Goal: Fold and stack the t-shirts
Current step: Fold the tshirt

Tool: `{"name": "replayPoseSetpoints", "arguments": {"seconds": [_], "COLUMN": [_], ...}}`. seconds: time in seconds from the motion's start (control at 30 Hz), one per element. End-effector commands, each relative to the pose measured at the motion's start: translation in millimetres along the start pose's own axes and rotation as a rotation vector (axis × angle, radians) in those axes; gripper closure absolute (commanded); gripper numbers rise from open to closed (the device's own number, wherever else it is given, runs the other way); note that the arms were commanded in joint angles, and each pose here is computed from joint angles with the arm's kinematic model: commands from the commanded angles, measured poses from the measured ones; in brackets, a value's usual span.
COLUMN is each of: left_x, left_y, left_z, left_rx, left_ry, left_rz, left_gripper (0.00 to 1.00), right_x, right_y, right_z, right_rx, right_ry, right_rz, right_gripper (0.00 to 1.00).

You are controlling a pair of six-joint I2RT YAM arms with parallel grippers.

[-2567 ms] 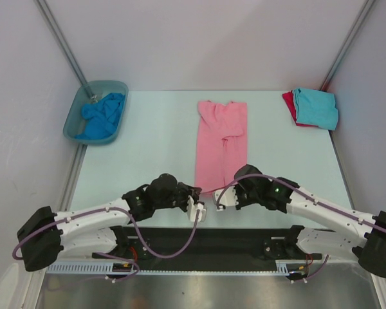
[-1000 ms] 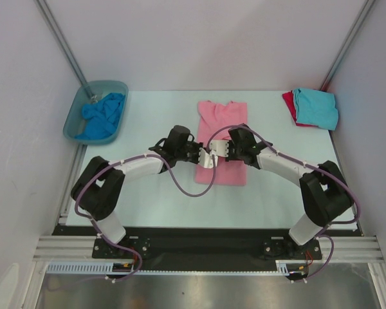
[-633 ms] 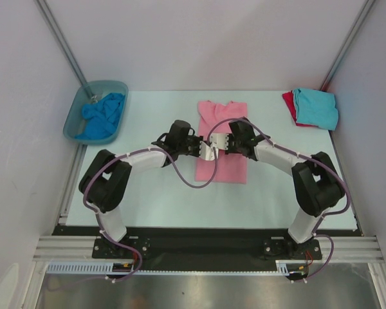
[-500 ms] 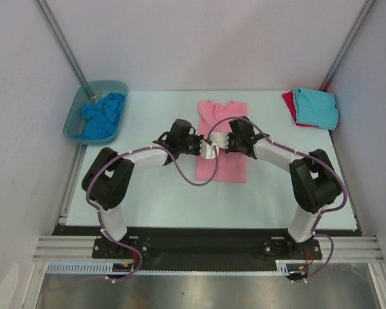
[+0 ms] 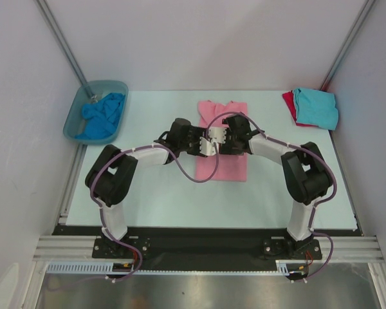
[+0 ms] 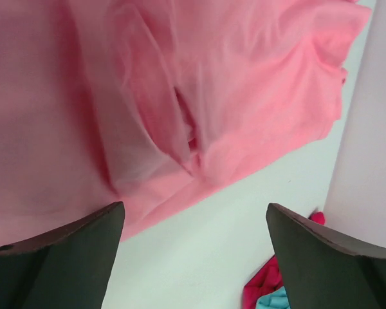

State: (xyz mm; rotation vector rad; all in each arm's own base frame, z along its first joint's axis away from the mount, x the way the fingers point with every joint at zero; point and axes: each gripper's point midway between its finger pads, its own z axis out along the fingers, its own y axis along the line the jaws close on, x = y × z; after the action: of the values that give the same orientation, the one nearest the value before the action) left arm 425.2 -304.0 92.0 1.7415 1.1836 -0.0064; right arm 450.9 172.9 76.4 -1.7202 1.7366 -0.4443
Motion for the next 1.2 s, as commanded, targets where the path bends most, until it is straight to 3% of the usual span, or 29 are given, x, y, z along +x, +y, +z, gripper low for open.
{"name": "replayPoseSetpoints", "arguments": {"seconds": [0.0,0.03,0.3,0.5,0.63,0.67,0.73,0.77,0.83,0.93,1.17], "left_x": [-35.9,-33.1,-10.0,-26.3,-21.8,-22.9,-27.2,-28.6,-30.7,-27.6,-20.5], "left_y": [48.6,49.3,85.4,91.7,74.8,72.9,65.6,61.8,58.6,55.0,53.6], "left_z": [-1.3,-2.2,-26.4,-58.4,-65.0,-66.5,-71.9,-75.1,-84.0,-89.9,-78.0], "left_rx": [-0.190,-0.207,-0.380,-0.371,-0.363,-0.369,-0.363,-0.349,-0.333,-0.319,-0.302], "left_ry": [-0.100,-0.089,0.033,0.025,0.054,0.057,0.063,0.067,0.073,0.094,0.122], "left_rz": [0.049,0.047,0.031,-0.029,-0.085,-0.082,-0.066,-0.062,-0.056,-0.060,-0.054], "left_gripper": [0.17,0.02,0.02,0.03,0.05,0.05,0.05,0.05,0.05,0.05,0.06], "right_x": [-18.3,-21.0,-21.4,-21.3,-7.4,-2.1,10.6,16.3,30.1,39.3,23.9], "right_y": [-34.6,-37.7,-55.8,-74.5,-48.9,-41.7,-38.0,-33.3,-42.0,-40.0,-35.5], "right_z": [2.3,1.0,-19.5,-52.1,-42.4,-36.6,-34.8,-27.8,-34.8,-28.4,-14.4], "right_rx": [0.125,0.138,0.229,0.239,0.140,0.112,0.060,0.016,-0.070,-0.152,-0.200], "right_ry": [-0.025,-0.030,-0.015,-0.018,-0.001,0.012,0.043,0.066,0.064,0.047,-0.014], "right_rz": [0.072,0.091,0.082,0.161,0.251,0.269,0.383,0.438,0.566,0.715,0.749], "right_gripper": [0.00,0.00,0.00,0.02,0.31,0.50,0.71,0.89,1.00,1.00,1.00]}}
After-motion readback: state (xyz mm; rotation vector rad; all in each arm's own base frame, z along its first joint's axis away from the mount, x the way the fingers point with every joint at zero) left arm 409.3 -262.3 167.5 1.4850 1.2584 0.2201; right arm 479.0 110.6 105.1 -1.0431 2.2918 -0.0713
